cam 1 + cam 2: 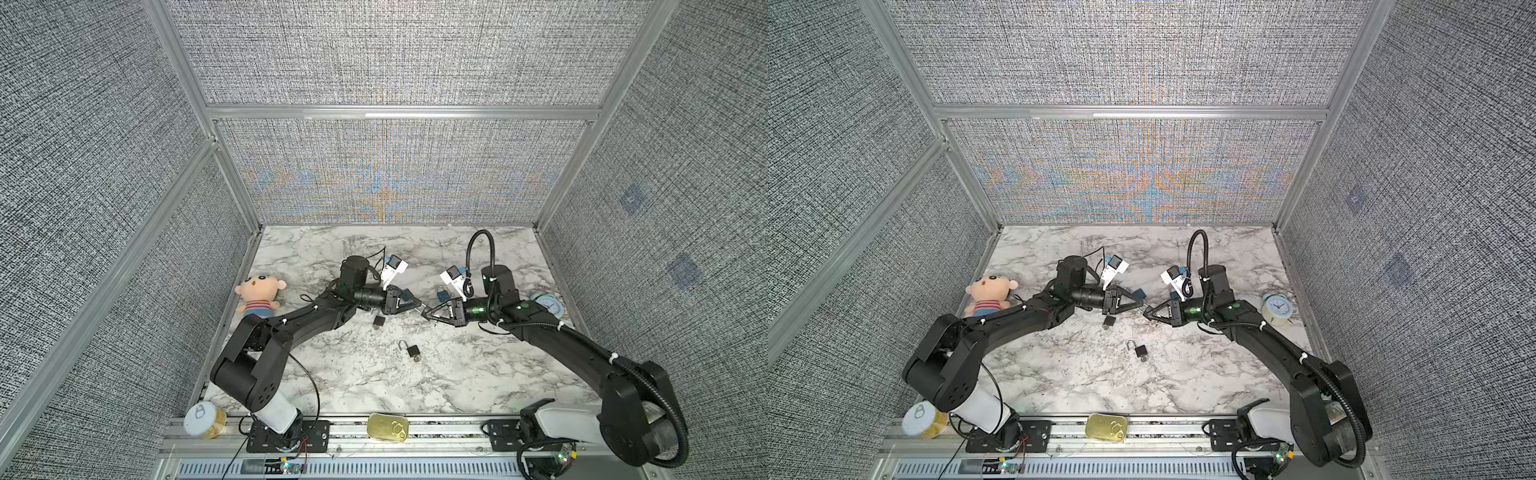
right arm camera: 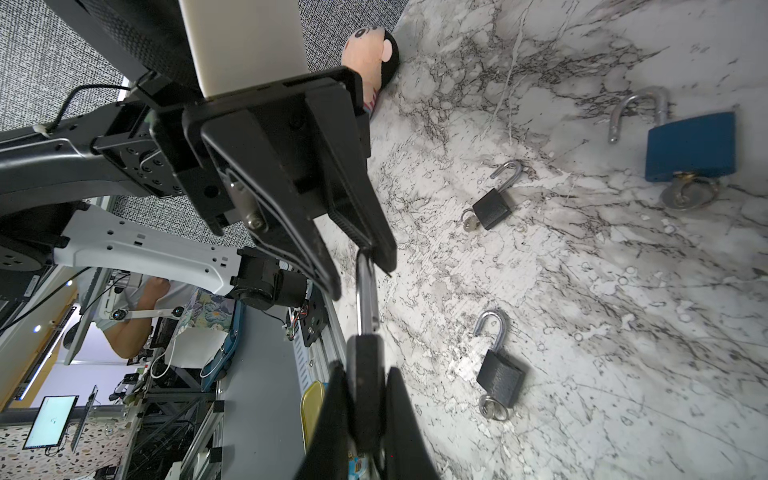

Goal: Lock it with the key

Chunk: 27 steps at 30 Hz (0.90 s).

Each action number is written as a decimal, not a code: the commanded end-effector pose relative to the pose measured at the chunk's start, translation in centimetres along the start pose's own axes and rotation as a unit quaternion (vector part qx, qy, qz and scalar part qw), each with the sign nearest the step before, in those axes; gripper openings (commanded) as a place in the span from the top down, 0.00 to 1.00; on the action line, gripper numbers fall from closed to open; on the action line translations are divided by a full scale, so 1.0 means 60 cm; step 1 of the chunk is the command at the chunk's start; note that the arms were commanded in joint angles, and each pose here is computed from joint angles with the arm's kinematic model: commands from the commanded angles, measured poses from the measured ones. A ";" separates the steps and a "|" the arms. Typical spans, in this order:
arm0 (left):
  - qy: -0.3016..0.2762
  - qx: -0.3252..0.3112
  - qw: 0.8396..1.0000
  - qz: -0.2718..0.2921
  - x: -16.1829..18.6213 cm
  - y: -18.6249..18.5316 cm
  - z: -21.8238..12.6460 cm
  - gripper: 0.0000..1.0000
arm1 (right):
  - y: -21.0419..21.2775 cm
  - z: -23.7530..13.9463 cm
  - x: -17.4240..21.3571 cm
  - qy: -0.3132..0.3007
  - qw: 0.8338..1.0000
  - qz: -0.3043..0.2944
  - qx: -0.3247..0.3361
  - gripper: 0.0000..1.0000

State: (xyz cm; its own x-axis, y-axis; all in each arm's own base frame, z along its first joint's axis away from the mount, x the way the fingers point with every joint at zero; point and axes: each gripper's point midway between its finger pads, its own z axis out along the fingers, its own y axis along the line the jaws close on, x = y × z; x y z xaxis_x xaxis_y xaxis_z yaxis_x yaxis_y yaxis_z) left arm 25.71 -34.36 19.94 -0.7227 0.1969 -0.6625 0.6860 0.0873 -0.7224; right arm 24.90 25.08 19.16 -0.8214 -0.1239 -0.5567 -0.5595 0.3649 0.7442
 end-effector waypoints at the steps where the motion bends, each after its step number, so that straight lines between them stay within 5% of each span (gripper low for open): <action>1: -0.003 0.002 1.000 0.015 -0.004 -0.005 -0.002 0.76 | 0.006 -0.001 -0.008 -0.006 1.000 -0.009 -0.006 1.00; 15: -0.003 -0.006 1.000 0.013 -0.005 0.001 -0.001 0.85 | 0.007 -0.003 -0.010 -0.009 1.000 -0.010 -0.005 1.00; 20: -0.002 -0.011 1.000 0.009 -0.003 0.006 0.000 1.00 | 0.015 -0.005 -0.013 -0.011 1.000 -0.011 -0.012 1.00; 27: -0.002 -0.011 1.000 0.009 -0.002 0.005 -0.001 1.00 | 0.034 -0.013 -0.016 -0.017 0.999 -0.014 -0.032 1.00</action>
State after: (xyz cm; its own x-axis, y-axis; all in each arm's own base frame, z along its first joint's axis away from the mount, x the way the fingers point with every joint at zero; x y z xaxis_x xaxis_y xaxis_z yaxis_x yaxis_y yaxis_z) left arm 25.74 -34.39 20.16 -0.7183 0.1979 -0.6670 0.6902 0.0820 -0.7189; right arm 24.77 24.82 19.89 -0.8230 -0.1071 -0.5579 -0.5544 0.3659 0.7475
